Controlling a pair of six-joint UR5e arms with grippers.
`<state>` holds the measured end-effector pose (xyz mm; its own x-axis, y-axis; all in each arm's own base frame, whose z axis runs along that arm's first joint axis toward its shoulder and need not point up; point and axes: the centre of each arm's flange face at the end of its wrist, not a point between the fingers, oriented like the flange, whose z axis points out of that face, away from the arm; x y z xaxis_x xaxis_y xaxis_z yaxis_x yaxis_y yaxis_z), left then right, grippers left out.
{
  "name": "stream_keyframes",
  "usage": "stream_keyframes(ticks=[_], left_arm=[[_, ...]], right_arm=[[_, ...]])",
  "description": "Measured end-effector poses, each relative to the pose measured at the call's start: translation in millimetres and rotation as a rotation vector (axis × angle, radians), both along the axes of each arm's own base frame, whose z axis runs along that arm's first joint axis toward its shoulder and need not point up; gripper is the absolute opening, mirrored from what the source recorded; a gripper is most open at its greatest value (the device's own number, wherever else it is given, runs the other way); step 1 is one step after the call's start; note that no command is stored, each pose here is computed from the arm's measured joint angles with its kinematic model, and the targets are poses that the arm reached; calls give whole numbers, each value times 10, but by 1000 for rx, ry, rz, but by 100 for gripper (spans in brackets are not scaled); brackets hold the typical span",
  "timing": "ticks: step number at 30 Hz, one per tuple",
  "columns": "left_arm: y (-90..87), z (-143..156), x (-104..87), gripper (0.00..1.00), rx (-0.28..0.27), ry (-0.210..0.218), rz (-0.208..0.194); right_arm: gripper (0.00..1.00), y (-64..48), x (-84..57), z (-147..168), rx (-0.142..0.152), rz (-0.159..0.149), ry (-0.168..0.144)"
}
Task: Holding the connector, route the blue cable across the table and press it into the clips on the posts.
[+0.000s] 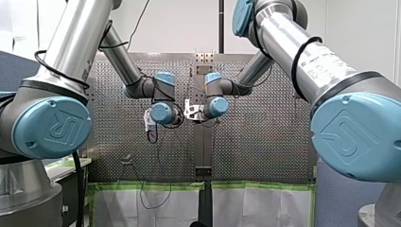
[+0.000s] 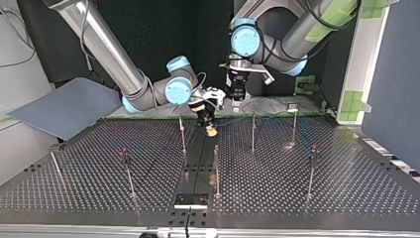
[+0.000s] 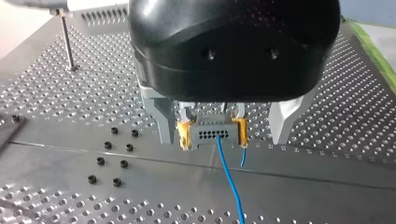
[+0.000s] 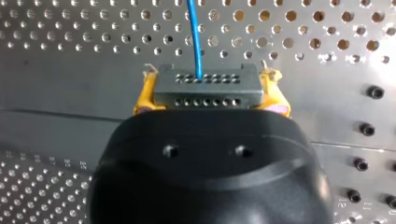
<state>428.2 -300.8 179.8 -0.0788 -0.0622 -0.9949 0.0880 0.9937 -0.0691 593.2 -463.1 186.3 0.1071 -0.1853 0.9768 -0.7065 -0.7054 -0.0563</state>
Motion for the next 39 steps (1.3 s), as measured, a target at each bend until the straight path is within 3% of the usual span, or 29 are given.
stream_keyframes(ticks=[10,20,26,37,39], left_arm=[[-71,-141,299,100,-1,39,21],[-77,-275,680,100,-23,18,70],[-63,-216,875,100,-36,-6,74],[19,-181,952,100,-33,-2,102],[29,-185,945,95,-25,1,115]], right_arm=[[0,-4,-3,0,0,2,-1],[0,-8,-4,1,-1,1,-1],[0,-10,-4,1,-1,1,-2],[0,-8,-3,2,-1,2,-2],[0,-7,-3,2,-1,3,-2]])
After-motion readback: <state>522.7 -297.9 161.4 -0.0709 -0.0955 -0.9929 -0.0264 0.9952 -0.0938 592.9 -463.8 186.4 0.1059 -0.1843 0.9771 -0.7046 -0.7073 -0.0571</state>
